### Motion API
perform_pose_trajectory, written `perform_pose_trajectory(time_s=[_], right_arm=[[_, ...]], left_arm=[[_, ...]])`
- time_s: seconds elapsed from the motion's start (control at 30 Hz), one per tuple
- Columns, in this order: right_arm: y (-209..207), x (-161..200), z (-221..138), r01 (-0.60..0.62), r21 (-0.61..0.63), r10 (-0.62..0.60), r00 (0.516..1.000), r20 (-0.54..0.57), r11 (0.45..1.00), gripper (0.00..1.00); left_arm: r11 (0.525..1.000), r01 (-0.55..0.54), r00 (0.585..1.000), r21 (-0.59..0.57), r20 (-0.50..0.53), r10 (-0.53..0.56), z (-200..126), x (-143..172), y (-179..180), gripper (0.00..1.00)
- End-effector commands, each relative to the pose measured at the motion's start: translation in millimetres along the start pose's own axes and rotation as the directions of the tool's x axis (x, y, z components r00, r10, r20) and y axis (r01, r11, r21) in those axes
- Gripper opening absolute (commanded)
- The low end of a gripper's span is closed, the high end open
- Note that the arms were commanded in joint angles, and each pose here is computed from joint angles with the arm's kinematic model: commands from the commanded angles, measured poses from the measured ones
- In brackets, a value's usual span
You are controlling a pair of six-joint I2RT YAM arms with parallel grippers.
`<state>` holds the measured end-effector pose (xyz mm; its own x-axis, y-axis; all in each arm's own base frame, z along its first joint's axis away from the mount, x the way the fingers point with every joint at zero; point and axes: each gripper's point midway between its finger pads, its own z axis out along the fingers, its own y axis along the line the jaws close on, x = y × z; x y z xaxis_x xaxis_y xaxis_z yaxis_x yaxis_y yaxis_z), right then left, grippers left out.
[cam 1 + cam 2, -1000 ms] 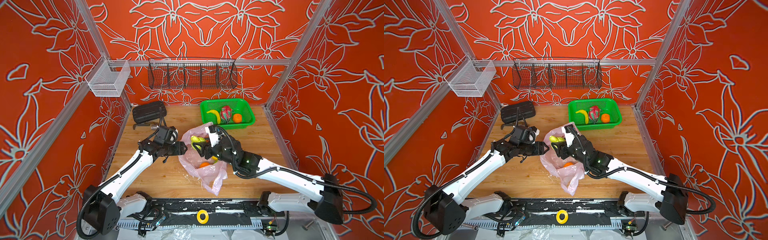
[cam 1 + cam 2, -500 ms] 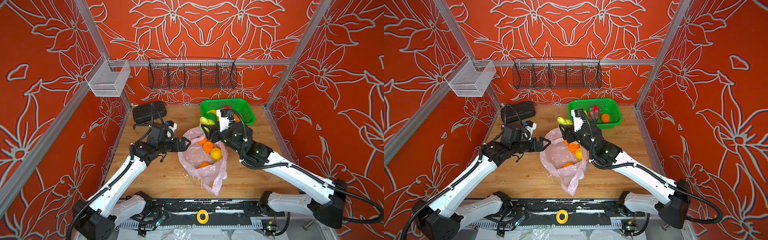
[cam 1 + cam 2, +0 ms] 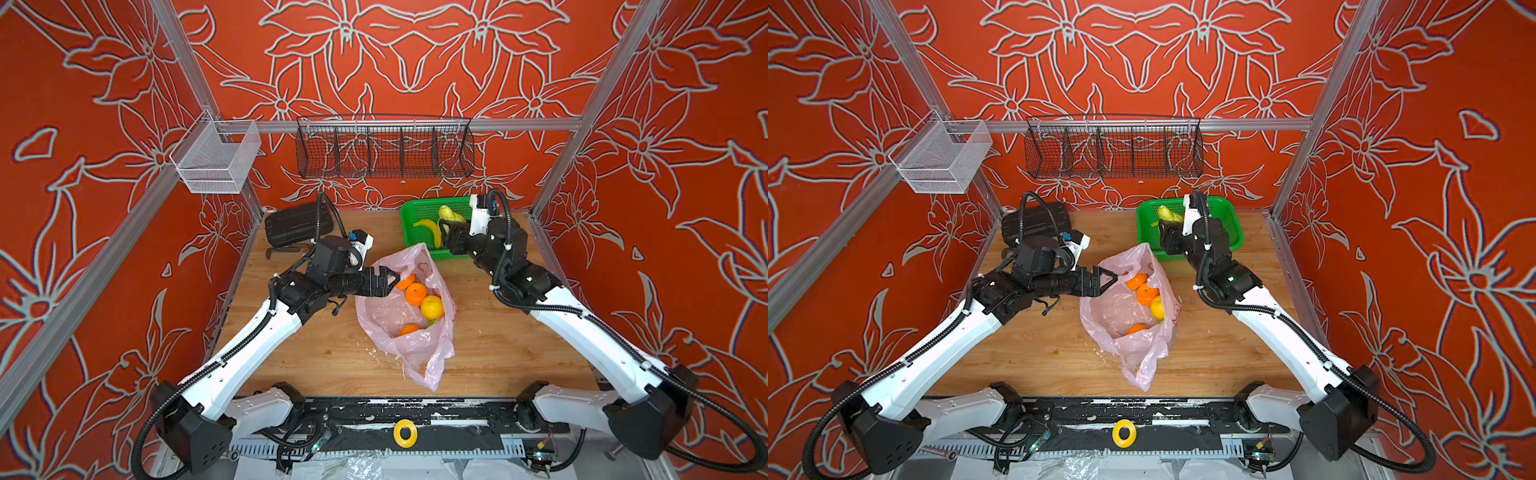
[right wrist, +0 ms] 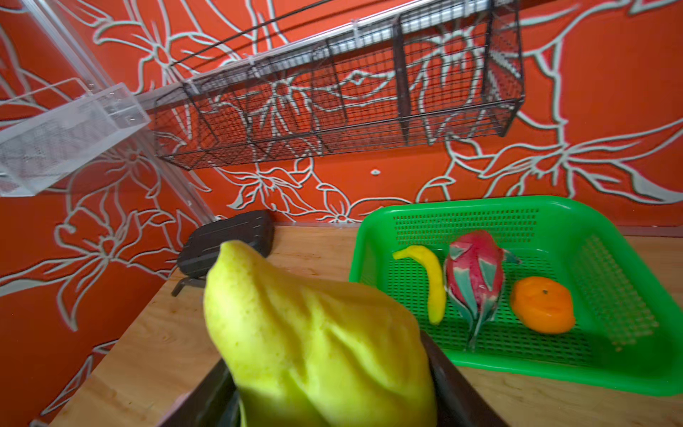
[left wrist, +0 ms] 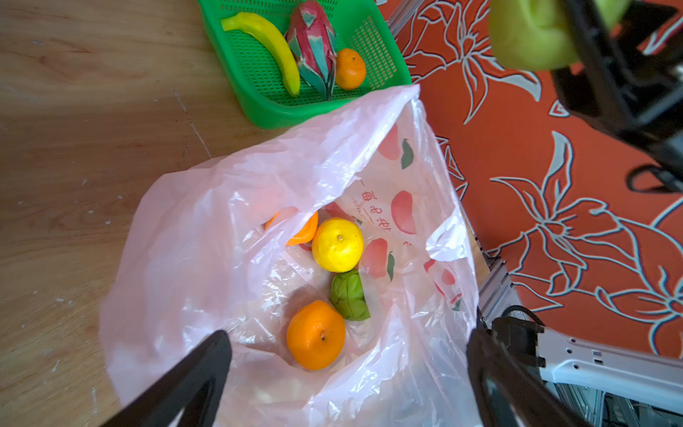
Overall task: Untie the knot of the plastic bag and take out the fruit
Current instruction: Place the fruit in the basket.
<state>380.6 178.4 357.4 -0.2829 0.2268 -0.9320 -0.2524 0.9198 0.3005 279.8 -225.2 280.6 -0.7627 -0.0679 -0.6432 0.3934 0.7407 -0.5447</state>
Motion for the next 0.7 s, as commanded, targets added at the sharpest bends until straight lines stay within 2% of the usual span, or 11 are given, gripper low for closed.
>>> perform_pose_trajectory(time_s=[0.0, 0.37, 0.67], right_arm=[[-23.0, -5.3, 13.8, -0.016, 0.044, 0.017, 0.999, -0.028, 0.999, 0.66], [-116.5, 22.5, 83.7, -0.084, 0.193, 0.116, 0.980, -0.159, 0.978, 0.66], [-208.7, 49.3, 139.9, -0.112, 0.337, 0.195, 0.955, -0.224, 0.935, 0.64]], left_arm=[[0.998, -0.058, 0.998, 0.024, 0.022, 0.057, -1.0, -9.9, -16.9, 0.98], [0.984, -0.154, 0.988, 0.091, 0.012, 0.154, 7.3, -13.1, -52.1, 0.99], [0.985, -0.160, 0.987, 0.072, -0.002, 0.160, 10.3, -8.4, -49.3, 1.00]])
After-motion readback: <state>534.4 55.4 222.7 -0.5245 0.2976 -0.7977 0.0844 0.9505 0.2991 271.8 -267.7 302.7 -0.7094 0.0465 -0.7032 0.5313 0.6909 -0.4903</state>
